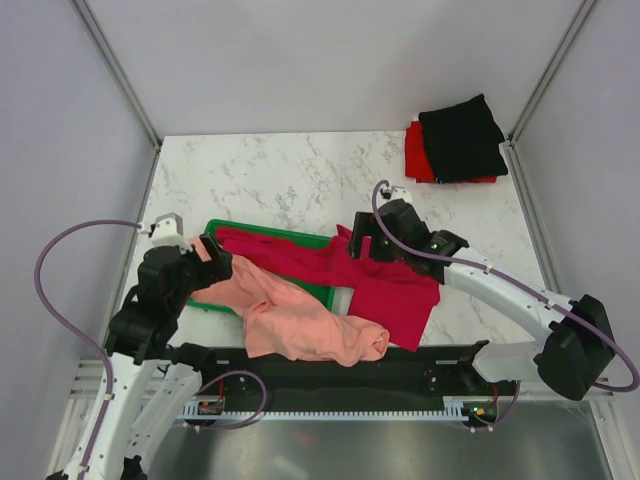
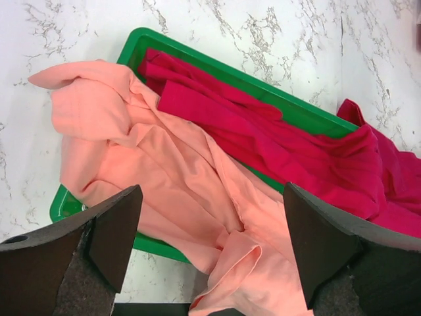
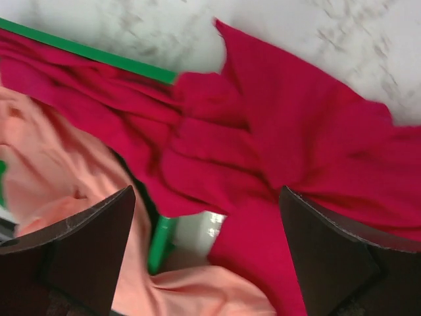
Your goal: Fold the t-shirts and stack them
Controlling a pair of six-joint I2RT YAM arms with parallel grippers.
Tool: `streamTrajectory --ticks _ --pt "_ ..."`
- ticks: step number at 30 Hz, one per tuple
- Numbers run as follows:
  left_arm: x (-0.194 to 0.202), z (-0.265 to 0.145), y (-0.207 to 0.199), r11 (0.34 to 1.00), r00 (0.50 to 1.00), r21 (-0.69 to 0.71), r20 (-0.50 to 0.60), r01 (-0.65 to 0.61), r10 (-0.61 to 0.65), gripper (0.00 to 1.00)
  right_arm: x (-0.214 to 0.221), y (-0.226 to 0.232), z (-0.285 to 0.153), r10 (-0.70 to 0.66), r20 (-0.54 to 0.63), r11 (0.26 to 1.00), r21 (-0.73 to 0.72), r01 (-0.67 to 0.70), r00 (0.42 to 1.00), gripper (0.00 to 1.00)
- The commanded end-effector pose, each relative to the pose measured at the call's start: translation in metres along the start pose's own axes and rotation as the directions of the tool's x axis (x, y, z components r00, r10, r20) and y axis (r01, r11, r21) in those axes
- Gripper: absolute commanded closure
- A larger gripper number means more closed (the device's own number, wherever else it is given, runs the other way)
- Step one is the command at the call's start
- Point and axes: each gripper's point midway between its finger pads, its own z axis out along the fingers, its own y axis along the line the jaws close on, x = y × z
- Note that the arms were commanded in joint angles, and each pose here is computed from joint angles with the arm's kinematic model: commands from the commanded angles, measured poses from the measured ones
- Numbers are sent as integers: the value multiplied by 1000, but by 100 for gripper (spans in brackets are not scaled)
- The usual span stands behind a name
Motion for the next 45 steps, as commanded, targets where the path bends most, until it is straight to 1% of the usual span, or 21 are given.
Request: streamTrajectory --ticks 1,4,10,14,18,24,26,27,29,30,32,33,35,36,39,40,41,42,43,44,45 --pt "-11 2 -7 999 999 38 39 -34 32 4 19 -41 -3 -32 -8 995 94 32 999 2" --pt "-9 4 -7 999 999 35 27 -28 27 2 33 -59 -2 -57 -54 988 138 64 997 2" --pt "-8 5 -6 999 999 25 29 -20 19 1 56 -77 10 -79 -152 973 203 109 985 2" --pt "-9 4 -2 1000 999 9 41 -12 11 0 63 -95 19 -89 -181 948 286 139 979 2" --pt "-7 6 1 1000 999 -11 38 -10 10 0 75 -112 34 -89 -247 915 361 177 965 2" --pt "-7 7 2 1000 999 -15 37 -11 11 1 102 -124 55 -64 -361 894 393 215 930 2" --pt "-7 7 2 1000 999 -15 36 -11 11 1 108 -127 58 -59 -382 888 402 223 922 6" --pt "-8 6 2 1000 999 -14 38 -10 11 1 108 -129 58 -64 -381 882 411 231 922 22" --pt "-7 7 2 1000 999 -15 37 -11 11 1 105 -127 59 -68 -365 888 403 224 929 34" --pt "-7 7 2 1000 999 -15 36 -11 11 1 105 -125 60 -71 -366 893 391 222 928 50" --pt "-7 7 2 1000 999 -15 37 -11 11 1 101 -117 62 -82 -370 904 364 226 925 70" --pt "-7 7 2 1000 999 -15 36 -11 11 1 95 -112 62 -90 -363 908 352 226 927 88" --pt "-7 6 2 1000 999 -16 38 -9 10 1 70 -99 60 -113 -325 914 337 227 939 98" --pt "-7 7 2 1000 999 -17 36 -9 10 1 54 -90 55 -126 -295 919 324 223 947 100" --pt "-7 7 4 1000 999 -26 34 -9 10 0 -28 -36 27 -201 -139 945 233 229 970 100" --pt "-6 8 4 999 1000 -31 30 -9 10 0 -79 0 3 -210 -20 963 170 210 977 100" --pt "-5 9 5 999 1000 -36 27 -10 11 0 -114 17 -24 -229 78 966 141 217 970 100" --pt "-5 10 7 999 1000 -51 27 -11 12 0 -170 45 -71 -197 250 979 99 178 948 100" --pt "-3 13 10 998 1000 -68 15 -15 16 0 -196 53 -101 -165 350 986 85 144 922 100" --pt "-3 13 12 996 1000 -83 12 -17 18 0 -228 51 -154 -110 499 993 86 77 860 100" --pt "-9 12 14 995 1000 -102 21 -14 16 0 -246 53 -186 -72 583 997 57 47 809 100"
